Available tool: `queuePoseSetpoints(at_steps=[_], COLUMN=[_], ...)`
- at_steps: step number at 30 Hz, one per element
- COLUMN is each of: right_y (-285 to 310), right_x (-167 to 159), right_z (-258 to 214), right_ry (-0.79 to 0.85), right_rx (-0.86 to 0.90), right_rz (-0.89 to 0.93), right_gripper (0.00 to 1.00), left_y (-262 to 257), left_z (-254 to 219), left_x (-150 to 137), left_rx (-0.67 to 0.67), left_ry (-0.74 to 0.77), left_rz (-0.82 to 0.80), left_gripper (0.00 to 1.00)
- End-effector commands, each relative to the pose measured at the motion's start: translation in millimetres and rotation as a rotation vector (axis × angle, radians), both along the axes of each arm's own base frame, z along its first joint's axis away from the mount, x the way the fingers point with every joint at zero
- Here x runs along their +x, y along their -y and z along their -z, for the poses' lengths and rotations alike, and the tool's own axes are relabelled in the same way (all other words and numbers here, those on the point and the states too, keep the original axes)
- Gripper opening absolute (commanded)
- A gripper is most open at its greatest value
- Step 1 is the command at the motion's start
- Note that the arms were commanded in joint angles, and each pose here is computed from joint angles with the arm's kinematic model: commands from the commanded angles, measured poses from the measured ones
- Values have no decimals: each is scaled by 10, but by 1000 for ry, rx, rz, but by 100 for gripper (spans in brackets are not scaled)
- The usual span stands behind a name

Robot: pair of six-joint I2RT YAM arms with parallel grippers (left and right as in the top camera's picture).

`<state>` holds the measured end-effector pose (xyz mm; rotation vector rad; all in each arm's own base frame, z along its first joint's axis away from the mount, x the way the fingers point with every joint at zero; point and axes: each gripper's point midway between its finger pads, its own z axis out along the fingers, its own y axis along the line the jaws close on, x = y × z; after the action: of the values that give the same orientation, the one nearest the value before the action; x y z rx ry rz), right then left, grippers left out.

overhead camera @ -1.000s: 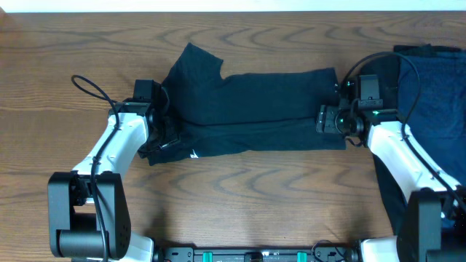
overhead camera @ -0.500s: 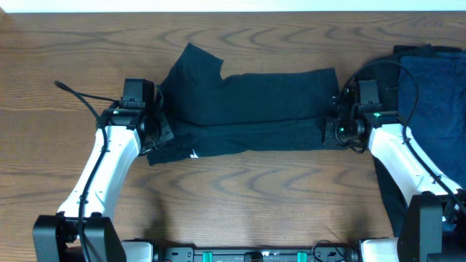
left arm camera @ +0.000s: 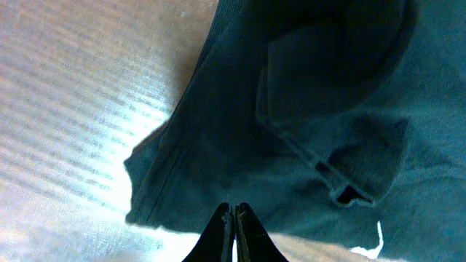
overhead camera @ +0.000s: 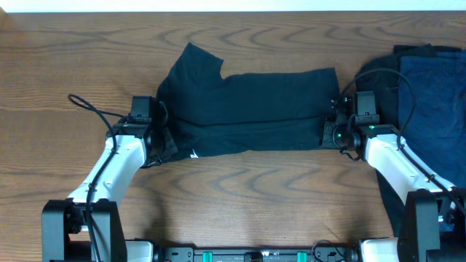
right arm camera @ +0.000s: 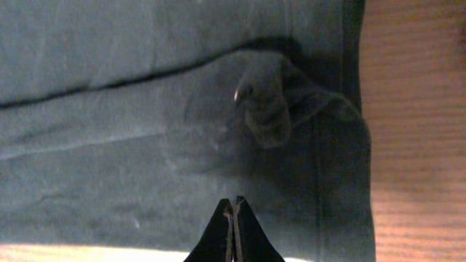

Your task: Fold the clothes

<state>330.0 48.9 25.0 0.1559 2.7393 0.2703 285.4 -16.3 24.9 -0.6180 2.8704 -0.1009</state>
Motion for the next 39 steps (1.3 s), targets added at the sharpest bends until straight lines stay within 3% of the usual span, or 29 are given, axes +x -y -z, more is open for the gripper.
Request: queuePoseSetpoints(at_steps=[1, 7, 15, 28, 33, 39], right_y=[12, 29, 117, 169, 172, 164], right_x=[-79, -218, -541, -981, -1038, -864], right_z=[167, 385, 425, 442, 370, 163], right_ry=[-28, -116, -276, -468, -509, -490], right_rx=[-7, 1, -1, -10, -17, -19], right_rz=[20, 63, 129, 199, 195, 173], right_gripper=[1, 1, 1, 1, 3, 5], left_y=[1, -3, -183, -197, -197, -193], left_z=[86, 231, 299, 314, 305, 263], left_x=[-37, -79, -152, -326, -341, -283], left_rx=[-3, -2, 102, 116, 117, 115], left_ry=[-12, -35, -75, -148, -156, -138], left_rz=[-22, -33, -50, -1, 3, 1], left_gripper=[6, 6, 6, 6, 6, 6])
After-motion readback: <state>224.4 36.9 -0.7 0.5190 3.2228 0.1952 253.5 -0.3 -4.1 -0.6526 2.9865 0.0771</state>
